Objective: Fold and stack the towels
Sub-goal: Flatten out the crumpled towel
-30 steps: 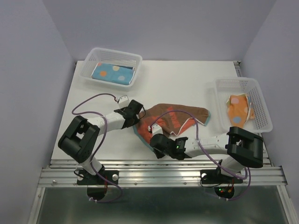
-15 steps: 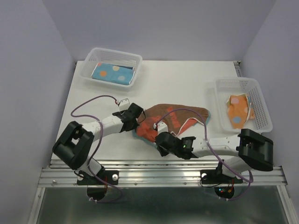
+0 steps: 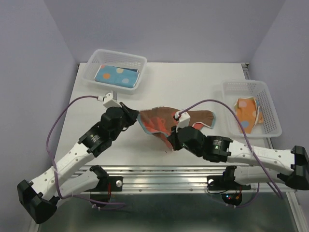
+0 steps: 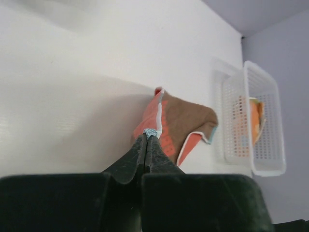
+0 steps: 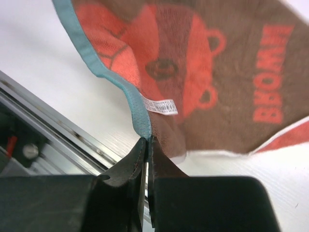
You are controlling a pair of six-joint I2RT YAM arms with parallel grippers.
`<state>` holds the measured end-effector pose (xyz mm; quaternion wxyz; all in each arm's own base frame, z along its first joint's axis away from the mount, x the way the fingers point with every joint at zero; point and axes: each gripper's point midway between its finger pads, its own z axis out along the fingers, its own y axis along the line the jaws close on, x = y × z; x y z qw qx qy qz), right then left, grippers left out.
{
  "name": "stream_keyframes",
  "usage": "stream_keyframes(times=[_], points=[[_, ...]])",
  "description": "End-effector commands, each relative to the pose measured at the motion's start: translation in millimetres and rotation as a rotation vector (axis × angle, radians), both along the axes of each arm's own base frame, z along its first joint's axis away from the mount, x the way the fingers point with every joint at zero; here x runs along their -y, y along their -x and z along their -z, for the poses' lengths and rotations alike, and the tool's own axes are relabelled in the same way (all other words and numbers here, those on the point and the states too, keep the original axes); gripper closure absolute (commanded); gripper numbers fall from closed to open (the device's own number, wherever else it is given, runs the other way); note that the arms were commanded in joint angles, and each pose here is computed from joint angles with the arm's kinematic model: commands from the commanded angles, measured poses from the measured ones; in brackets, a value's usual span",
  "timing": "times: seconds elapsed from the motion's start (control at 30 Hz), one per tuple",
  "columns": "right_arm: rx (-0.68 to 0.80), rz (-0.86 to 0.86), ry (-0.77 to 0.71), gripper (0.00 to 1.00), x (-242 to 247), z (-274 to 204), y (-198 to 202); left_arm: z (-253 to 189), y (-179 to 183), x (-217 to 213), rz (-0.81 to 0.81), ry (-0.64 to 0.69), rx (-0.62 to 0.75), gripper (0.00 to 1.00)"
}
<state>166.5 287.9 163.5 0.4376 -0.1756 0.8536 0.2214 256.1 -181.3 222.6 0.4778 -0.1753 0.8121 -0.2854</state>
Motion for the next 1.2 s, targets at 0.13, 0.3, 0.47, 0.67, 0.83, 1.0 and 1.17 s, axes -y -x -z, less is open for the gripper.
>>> stream_keyframes(times=[0.13, 0.3, 0.47, 0.67, 0.83, 1.0, 1.17], points=[[0.230, -0.030, -0.243, 0.99, 7.9, -177.2, -8.0, -152.9, -0.7, 3.7, 0.035, 0.180, 0.323, 1.00], [0.378, -0.198, -0.393, 0.99, 10.3, -285.0, 13.9, -223.7, 22.4, 4.5, 0.130, 0.274, 0.470, 1.00], [0.446, -0.450, -0.490, 0.99, 0.0, -352.7, 53.2, -293.3, 57.8, -1.1, 0.238, 0.356, 0.625, 1.00], [0.469, -0.639, -0.599, 0.99, -4.3, -411.6, 88.9, -337.8, 102.3, 2.5, 0.416, 0.433, 0.724, 1.00], [0.497, -0.635, -0.644, 0.99, 4.7, -436.6, 92.8, -351.7, 129.6, -5.0, 0.485, 0.475, 0.766, 1.00], [0.509, -0.425, -0.601, 0.99, 17.2, -419.6, 58.2, -330.4, 119.4, -12.1, 0.413, 0.473, 0.729, 1.00], [0.527, -0.073, -0.459, 0.99, 36.1, -368.9, -2.2, -289.5, 79.8, -3.4, 0.300, 0.434, 0.647, 1.00]])
